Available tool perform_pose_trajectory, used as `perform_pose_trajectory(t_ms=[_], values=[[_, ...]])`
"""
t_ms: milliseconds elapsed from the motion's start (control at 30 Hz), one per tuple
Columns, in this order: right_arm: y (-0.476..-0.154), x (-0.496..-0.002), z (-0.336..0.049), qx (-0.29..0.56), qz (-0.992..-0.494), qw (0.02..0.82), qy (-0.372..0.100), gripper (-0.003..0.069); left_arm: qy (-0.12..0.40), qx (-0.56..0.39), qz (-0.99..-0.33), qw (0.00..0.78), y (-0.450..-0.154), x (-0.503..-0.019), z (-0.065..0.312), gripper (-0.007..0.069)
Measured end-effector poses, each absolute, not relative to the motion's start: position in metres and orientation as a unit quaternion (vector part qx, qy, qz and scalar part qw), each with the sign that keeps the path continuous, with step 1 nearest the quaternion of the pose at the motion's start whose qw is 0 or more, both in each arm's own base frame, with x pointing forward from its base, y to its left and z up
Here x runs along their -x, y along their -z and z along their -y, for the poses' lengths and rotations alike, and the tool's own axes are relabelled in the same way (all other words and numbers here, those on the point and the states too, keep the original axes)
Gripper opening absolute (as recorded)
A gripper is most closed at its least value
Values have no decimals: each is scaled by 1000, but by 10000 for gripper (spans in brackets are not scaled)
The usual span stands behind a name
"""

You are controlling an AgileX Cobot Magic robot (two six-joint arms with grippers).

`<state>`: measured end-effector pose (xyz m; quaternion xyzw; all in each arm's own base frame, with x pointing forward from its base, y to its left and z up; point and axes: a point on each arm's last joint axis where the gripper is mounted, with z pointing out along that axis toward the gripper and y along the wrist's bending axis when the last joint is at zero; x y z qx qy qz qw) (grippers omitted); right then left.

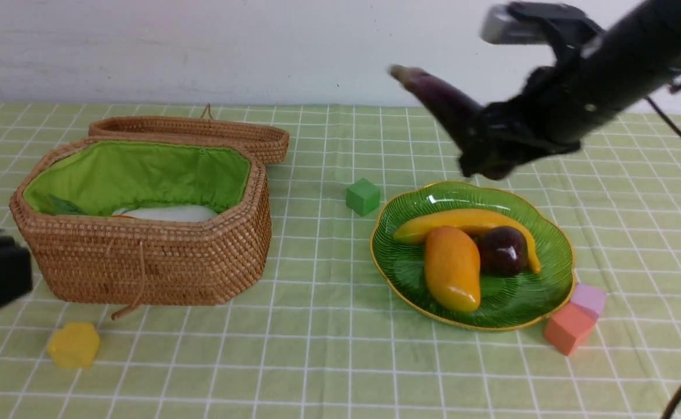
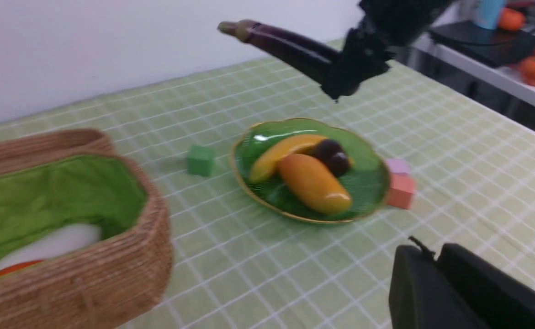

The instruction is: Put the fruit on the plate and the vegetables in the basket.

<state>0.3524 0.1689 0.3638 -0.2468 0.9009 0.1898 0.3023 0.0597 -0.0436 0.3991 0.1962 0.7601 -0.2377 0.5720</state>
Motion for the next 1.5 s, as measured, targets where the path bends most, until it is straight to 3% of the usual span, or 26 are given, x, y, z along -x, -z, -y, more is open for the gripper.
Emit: perform_pose_trajectory(t_ms=[167,333,400,600,733,933,1067,1167,1300,1333,1367,1400,1500], values=[[-377,-348,-261,356,-825,377,-225,417,177,-103,-783,588,-398,-69,26,42],[-357,-361,-332,397,-773,433,-241,417,149,-43,-776,612,-401,-65,8,39],[-335,-372,-354,401,-767,438,-240,417,152,-26,-766,623,-402,-59,0,39],[-295,-396,-373,418,-753,461,-214,417,164,-10,-754,637,-403,-46,-12,39],[-287,-400,-375,425,-751,461,-206,433,165,-8,-754,635,-403,-45,-14,39],[-305,-395,-370,418,-748,470,-210,647,169,-10,-751,639,-404,-45,-13,39],[-341,-380,-358,431,-740,473,-206,667,171,-10,-749,640,-404,-45,-13,39],[-376,-361,-342,443,-741,462,-204,615,171,-10,-749,640,-404,-45,-13,39],[-426,-316,-304,443,-782,390,-199,427,182,-30,-744,643,-404,-45,-9,39],[-427,-314,-302,445,-784,386,-196,427,184,-30,-743,643,-404,-45,-8,39],[-436,-303,-289,445,-799,361,-182,337,192,-47,-737,646,-403,-46,-4,39],[-437,-301,-288,444,-801,359,-182,326,192,-48,-738,645,-402,-46,-3,39],[-456,-286,-265,414,-822,358,-154,104,220,-87,-723,648,-391,-50,11,39]])
